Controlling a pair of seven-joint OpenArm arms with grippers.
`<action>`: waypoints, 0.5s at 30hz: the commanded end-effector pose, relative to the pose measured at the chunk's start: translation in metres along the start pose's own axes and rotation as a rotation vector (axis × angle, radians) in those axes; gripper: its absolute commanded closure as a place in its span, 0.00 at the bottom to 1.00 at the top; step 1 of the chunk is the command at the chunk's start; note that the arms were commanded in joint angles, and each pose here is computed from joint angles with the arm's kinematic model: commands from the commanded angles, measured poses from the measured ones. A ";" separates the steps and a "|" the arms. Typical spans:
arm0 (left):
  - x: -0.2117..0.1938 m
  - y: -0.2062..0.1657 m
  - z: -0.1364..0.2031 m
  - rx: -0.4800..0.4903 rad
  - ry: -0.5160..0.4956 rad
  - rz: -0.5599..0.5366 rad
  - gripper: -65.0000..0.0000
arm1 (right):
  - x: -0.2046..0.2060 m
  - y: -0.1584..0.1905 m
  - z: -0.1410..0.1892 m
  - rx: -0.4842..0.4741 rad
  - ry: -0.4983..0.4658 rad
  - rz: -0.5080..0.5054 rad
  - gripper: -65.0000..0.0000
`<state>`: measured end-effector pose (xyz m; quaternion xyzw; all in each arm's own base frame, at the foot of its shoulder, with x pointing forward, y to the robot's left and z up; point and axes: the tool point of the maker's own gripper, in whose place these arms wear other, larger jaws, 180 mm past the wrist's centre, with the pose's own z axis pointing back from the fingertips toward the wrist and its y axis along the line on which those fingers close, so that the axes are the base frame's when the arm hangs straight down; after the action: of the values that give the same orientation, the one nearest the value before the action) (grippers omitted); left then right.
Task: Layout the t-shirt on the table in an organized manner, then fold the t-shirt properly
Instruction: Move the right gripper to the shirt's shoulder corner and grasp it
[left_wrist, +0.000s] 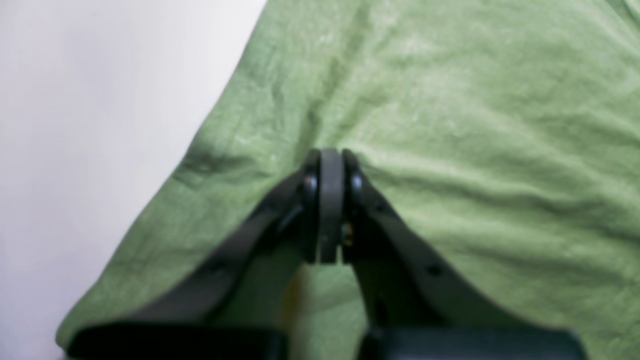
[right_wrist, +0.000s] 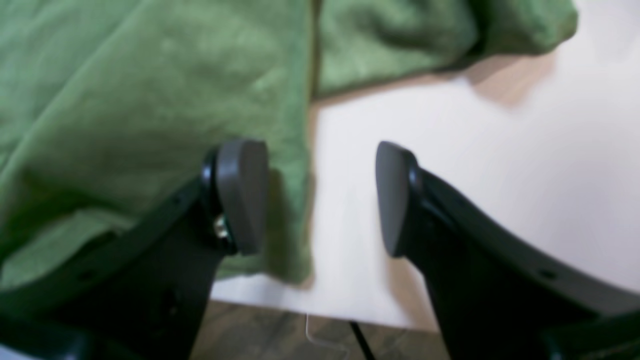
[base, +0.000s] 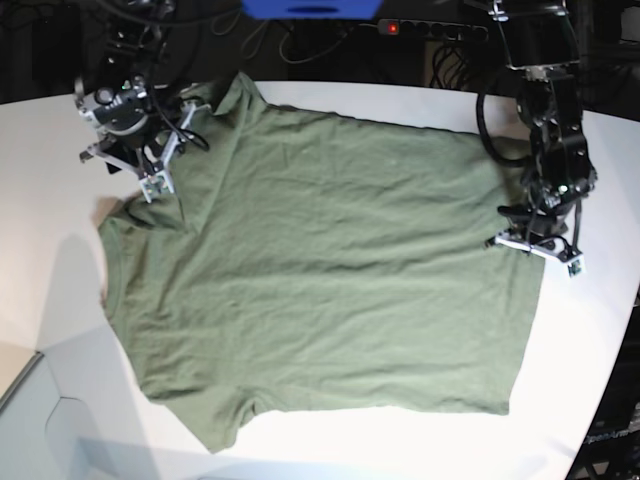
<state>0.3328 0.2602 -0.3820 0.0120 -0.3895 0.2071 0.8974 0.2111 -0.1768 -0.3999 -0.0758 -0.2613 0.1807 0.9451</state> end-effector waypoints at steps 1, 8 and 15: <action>0.019 -0.001 0.003 -0.004 -0.054 -0.007 1.00 | 0.005 -0.002 0.004 -0.009 -0.027 -0.004 0.50; 0.019 -0.001 0.003 -0.003 -0.053 -0.008 1.00 | -0.019 0.017 -0.013 0.059 0.047 -0.018 0.68; 0.019 -0.001 0.003 -0.003 -0.053 -0.008 1.00 | -0.024 0.018 -0.014 0.063 0.056 -0.024 0.99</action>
<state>0.3324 0.2603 -0.3823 0.0122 -0.3889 0.2070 0.8977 0.1981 -0.1636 -0.4280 -0.0348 -0.2409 0.1771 0.9536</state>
